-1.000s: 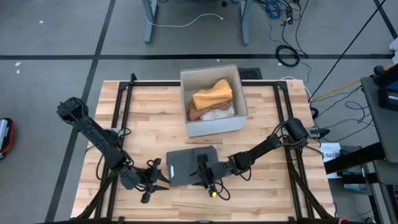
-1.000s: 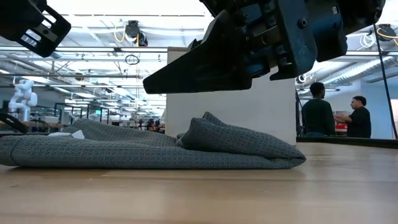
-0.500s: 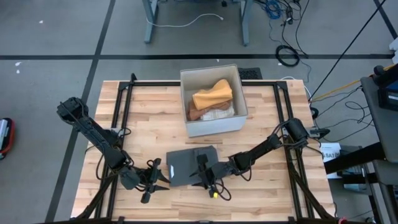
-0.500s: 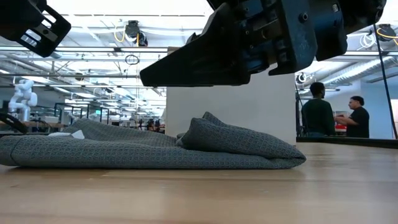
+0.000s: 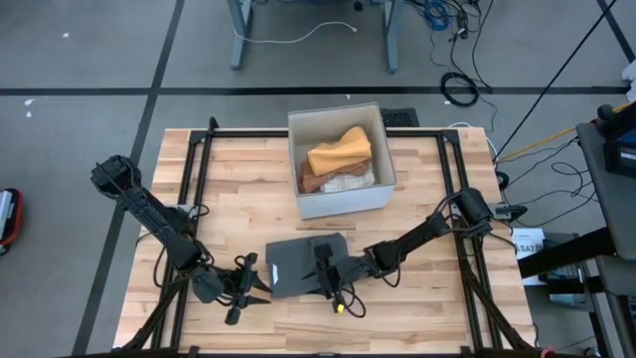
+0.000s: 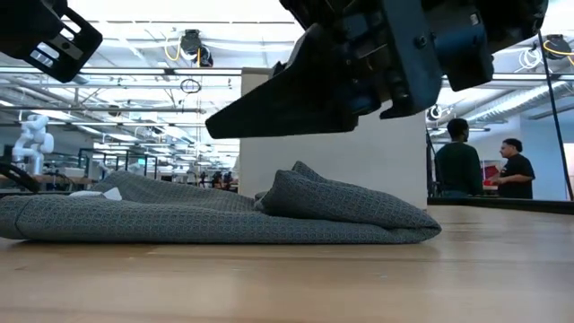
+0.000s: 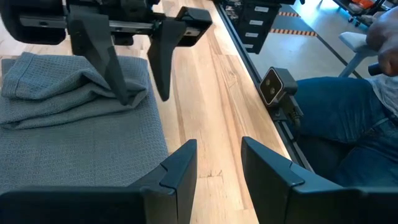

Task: Fold towel
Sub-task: Fold the orange towel

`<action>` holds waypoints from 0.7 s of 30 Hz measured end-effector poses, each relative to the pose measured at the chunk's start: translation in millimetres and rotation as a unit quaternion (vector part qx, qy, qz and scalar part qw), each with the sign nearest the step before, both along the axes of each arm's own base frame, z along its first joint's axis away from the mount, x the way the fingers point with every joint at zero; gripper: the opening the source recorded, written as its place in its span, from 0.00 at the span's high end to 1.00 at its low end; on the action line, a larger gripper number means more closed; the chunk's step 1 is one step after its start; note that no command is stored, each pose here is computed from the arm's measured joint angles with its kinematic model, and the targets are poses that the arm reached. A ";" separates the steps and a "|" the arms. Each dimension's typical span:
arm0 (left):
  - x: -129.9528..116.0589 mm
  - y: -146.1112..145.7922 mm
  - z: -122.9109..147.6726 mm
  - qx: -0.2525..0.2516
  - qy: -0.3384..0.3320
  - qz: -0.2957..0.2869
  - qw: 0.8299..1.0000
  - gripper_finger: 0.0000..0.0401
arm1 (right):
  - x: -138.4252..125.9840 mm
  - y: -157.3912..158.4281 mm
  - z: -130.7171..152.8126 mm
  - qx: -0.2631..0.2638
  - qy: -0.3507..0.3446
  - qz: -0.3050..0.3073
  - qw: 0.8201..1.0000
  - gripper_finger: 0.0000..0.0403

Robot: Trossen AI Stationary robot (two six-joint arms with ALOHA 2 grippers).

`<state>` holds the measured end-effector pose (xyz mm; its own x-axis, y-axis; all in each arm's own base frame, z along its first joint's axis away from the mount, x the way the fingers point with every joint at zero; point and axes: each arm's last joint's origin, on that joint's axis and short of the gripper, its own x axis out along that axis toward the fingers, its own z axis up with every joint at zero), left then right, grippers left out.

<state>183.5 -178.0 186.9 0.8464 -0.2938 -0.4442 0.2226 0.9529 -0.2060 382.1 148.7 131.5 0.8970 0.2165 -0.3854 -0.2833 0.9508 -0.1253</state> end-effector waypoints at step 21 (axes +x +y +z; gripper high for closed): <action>5.9 5.8 0.7 -0.031 0.006 0.031 0.999 0.67 | -15.4 23.1 -9.9 0.015 0.060 -0.015 0.998 0.58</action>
<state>189.4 -172.2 187.6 0.8582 -0.2684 -0.4376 0.1611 0.9502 -0.2667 366.7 171.8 121.6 0.8511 0.2026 -0.4843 -0.2656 0.9619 -0.0643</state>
